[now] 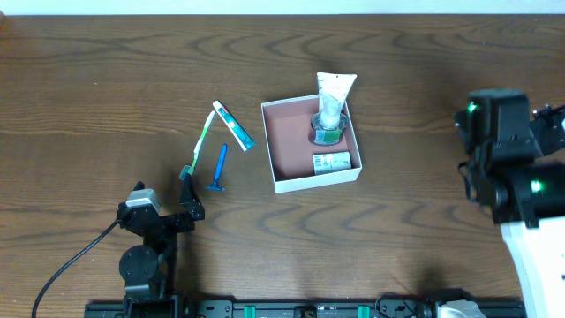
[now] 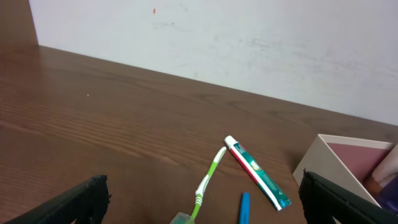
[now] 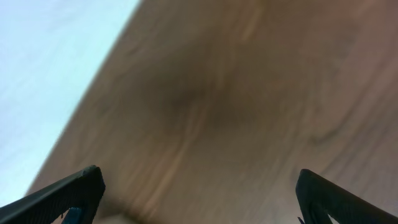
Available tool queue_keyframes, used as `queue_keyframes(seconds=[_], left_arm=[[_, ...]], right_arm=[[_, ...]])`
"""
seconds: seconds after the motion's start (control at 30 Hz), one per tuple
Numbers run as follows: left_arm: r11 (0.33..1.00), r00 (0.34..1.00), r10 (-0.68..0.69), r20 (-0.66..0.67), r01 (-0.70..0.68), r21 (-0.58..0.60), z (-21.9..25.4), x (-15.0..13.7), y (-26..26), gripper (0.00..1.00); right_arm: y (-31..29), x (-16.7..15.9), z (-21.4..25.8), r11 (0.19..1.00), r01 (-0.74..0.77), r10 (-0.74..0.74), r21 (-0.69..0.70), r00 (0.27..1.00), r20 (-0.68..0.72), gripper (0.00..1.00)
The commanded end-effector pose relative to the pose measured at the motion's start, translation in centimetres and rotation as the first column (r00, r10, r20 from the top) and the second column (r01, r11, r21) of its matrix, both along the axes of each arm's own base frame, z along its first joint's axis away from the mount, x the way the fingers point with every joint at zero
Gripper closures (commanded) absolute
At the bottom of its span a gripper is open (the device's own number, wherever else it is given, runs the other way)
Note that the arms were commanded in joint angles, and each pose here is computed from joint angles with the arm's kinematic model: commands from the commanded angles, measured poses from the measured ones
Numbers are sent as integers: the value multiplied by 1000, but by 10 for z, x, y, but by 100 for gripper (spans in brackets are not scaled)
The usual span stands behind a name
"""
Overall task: Pack container
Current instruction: 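Raise the right gripper and retract it to the right, then move the left gripper down over the green toothbrush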
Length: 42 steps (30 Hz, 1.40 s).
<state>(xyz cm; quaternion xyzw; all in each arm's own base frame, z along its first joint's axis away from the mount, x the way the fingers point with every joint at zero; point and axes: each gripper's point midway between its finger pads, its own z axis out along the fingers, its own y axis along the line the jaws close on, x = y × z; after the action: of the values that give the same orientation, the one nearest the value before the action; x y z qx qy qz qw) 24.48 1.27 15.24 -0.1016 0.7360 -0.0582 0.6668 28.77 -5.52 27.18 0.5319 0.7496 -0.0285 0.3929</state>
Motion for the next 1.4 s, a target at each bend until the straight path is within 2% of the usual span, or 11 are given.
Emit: queue_keyframes(seconds=[0.0,0.27,0.47,0.63,0.73,0.87,1.0,1.1,1.23,1.37], left_arm=[[1000,999,-1,-49,1,3,-15,-1,0,2],[1000,999,0,-48,0,4,-15,-1,0,2],[1000,1000,-20,-19,20,-1,-8,0,-4,2],[992,989,-125,85,124,8,33,-1,-22,2],[983,981,-174,83,169,67,63,-3,-29,2],[969,976,-208,-72,215,120,82,8,-33,2],[961,933,-237,-272,265,73,93,37,-35,2],[945,864,-292,-411,327,17,97,62,-43,2],[925,718,-335,-610,375,-65,92,88,-47,2],[919,602,-347,-719,371,-133,83,110,-46,2]], right_arm=[[-25,6,-21,997,78,-78,-6,993,-86,1],[-49,18,-76,982,169,-143,81,956,-255,1],[-50,19,-103,975,186,-136,119,930,-342,1],[-50,20,-111,975,189,-134,117,920,-368,1],[-50,20,-112,975,190,-135,116,919,-371,1],[-50,20,-112,975,190,-135,116,919,-371,1],[-50,20,-112,975,190,-134,117,919,-371,1],[-50,20,-112,975,190,-135,116,919,-371,1],[-50,20,-112,975,190,-135,116,919,-371,1],[-50,20,-112,975,190,-135,116,919,-371,1]])
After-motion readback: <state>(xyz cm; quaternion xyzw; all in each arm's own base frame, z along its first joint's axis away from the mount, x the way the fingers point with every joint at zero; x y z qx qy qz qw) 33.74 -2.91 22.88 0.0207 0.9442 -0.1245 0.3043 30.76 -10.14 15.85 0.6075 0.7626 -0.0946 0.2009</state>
